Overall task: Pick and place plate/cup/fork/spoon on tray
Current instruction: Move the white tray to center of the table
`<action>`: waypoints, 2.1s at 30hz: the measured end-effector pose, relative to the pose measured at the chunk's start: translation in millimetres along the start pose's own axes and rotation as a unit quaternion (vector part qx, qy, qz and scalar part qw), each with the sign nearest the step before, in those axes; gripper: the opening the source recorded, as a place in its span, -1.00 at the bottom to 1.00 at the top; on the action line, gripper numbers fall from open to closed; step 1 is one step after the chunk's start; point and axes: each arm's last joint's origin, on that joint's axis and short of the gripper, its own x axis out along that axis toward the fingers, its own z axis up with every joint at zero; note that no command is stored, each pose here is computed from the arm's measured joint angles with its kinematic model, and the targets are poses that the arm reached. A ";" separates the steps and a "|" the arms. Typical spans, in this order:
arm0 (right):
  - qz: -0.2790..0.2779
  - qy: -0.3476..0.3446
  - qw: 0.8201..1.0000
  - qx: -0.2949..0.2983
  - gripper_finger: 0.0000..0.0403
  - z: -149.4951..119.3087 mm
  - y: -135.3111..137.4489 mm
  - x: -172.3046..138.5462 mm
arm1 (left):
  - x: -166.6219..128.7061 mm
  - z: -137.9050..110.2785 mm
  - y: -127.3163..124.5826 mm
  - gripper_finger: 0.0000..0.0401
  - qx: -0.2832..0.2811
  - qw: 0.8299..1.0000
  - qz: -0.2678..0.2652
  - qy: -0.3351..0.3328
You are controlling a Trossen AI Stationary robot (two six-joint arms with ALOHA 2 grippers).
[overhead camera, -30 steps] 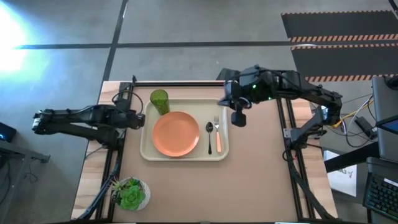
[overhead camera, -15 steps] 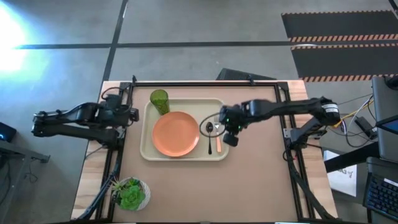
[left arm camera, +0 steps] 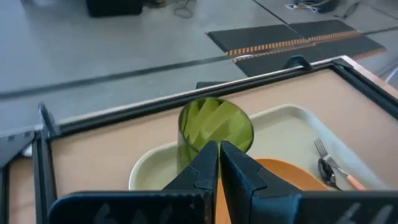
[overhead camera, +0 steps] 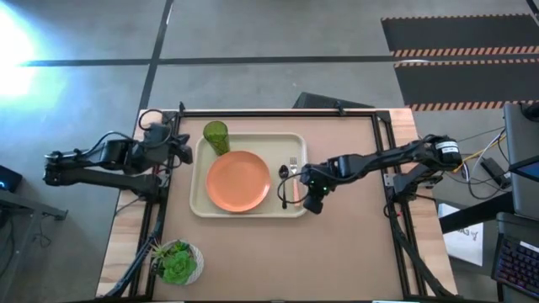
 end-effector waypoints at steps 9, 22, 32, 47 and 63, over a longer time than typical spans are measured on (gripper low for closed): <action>0.038 -0.055 0.998 -0.004 -0.96 6.9 3.3 6.1 | -4.1 1.9 4.0 -1.00 0.024 1.000 -0.010 -0.007; 0.034 0.000 0.999 0.000 -0.96 1.5 3.3 36.3 | -11.5 4.2 12.8 -1.00 0.006 1.000 -0.022 -0.020; 0.049 0.032 0.998 0.000 -0.96 -5.2 12.5 54.9 | -10.0 3.2 11.4 -1.00 0.018 0.999 -0.020 -0.017; 0.029 0.115 0.993 -0.005 -0.96 -28.2 20.6 50.7 | -10.0 3.2 11.2 -1.00 0.018 0.999 -0.023 -0.015; 0.000 0.166 0.986 0.003 -0.96 -47.8 31.4 47.8 | -10.2 3.1 11.4 -1.00 0.017 0.999 -0.024 -0.015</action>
